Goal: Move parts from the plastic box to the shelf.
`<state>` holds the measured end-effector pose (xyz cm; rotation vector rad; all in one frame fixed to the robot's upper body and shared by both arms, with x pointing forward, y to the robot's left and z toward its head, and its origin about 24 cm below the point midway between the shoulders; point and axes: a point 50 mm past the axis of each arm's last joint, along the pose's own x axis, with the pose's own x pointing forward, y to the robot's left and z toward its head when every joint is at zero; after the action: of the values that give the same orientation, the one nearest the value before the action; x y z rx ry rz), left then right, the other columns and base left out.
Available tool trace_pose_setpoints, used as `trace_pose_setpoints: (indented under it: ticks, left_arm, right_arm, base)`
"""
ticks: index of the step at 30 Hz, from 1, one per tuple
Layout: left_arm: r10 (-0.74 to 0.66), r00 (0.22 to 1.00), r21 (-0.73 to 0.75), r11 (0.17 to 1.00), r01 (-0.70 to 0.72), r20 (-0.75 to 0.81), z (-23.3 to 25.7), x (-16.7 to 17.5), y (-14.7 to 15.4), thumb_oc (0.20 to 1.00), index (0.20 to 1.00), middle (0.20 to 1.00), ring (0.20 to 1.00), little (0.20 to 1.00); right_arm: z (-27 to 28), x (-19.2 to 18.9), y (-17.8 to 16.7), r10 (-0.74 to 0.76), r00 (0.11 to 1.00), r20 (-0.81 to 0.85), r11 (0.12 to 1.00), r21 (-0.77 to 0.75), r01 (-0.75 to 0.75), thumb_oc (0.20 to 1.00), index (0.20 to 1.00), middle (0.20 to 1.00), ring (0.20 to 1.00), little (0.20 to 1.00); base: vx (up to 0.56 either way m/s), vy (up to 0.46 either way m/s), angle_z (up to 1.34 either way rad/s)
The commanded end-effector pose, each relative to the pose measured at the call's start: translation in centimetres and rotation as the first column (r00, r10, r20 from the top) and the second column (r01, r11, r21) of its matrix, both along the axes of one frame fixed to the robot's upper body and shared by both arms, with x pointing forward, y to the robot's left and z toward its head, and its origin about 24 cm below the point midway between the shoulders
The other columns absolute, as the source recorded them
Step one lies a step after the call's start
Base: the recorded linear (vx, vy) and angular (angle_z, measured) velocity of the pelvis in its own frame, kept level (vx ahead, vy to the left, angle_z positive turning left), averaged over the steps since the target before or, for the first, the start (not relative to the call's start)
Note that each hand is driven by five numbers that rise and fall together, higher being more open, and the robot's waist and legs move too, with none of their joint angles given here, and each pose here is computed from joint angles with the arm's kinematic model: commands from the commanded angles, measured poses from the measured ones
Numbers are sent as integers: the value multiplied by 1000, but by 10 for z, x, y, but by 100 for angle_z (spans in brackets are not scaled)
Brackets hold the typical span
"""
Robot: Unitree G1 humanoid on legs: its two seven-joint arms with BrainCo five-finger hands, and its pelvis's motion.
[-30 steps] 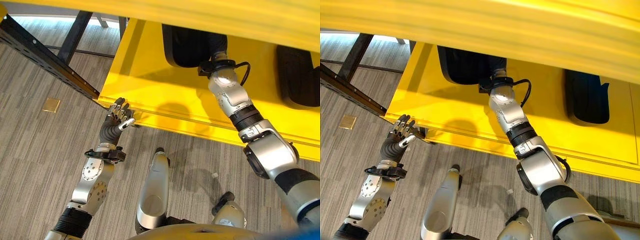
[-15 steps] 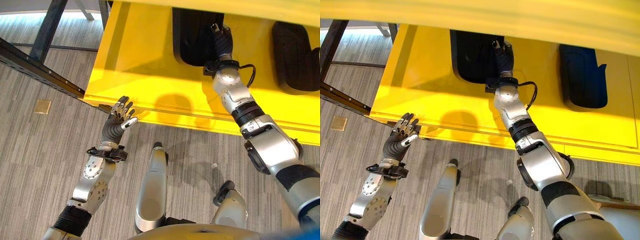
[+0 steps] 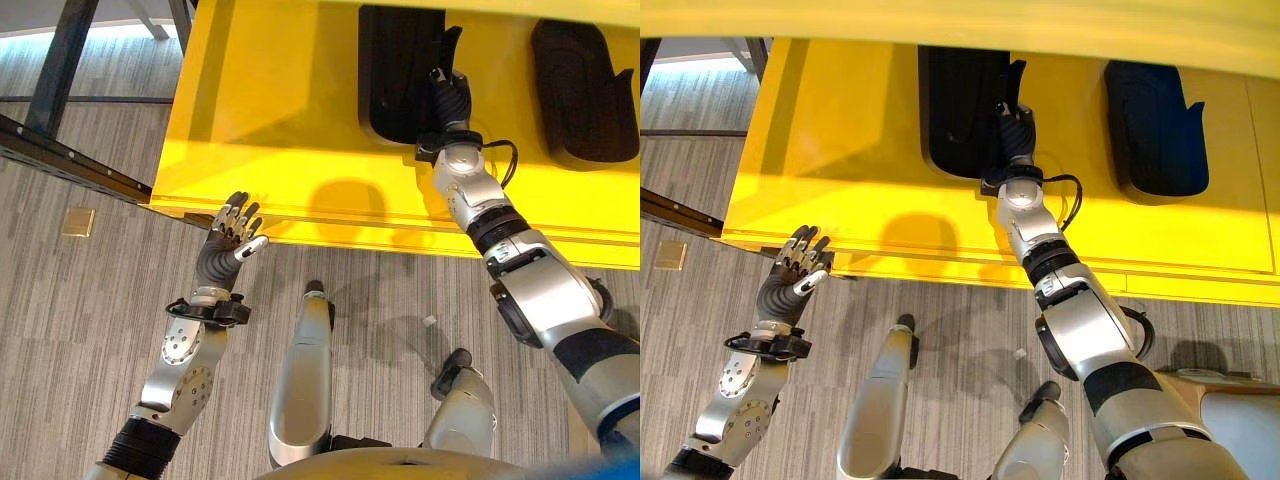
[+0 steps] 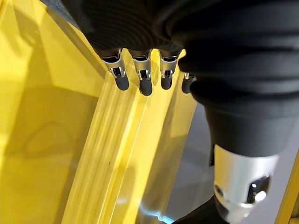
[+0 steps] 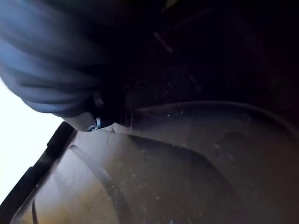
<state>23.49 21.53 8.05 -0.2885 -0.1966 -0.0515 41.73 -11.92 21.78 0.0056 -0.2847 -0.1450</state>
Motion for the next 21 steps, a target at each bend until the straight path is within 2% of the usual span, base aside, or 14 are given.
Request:
trace_pose_setpoints:
  ticks: [1, 21]
  left_arm:
    - [-41, 994, -10, 999, 43, 101, 19, -1, -8, 1000, 1000, 1000, 1000, 1000]
    - [-50, 992, -16, 998, 52, 112, 21, 5, -13, 1000, 1000, 1000, 1000, 1000]
  right_arm:
    - [31, -1, -11, -29, 992, 123, 1000, 8, 28, 200, 200, 200, 200, 200]
    - [16, 3, -30, -109, 992, 58, 991, -65, 113, 200, 200, 200, 200, 200]
  base:
    - [0, 0, 0]
    - [4, -5, -1]
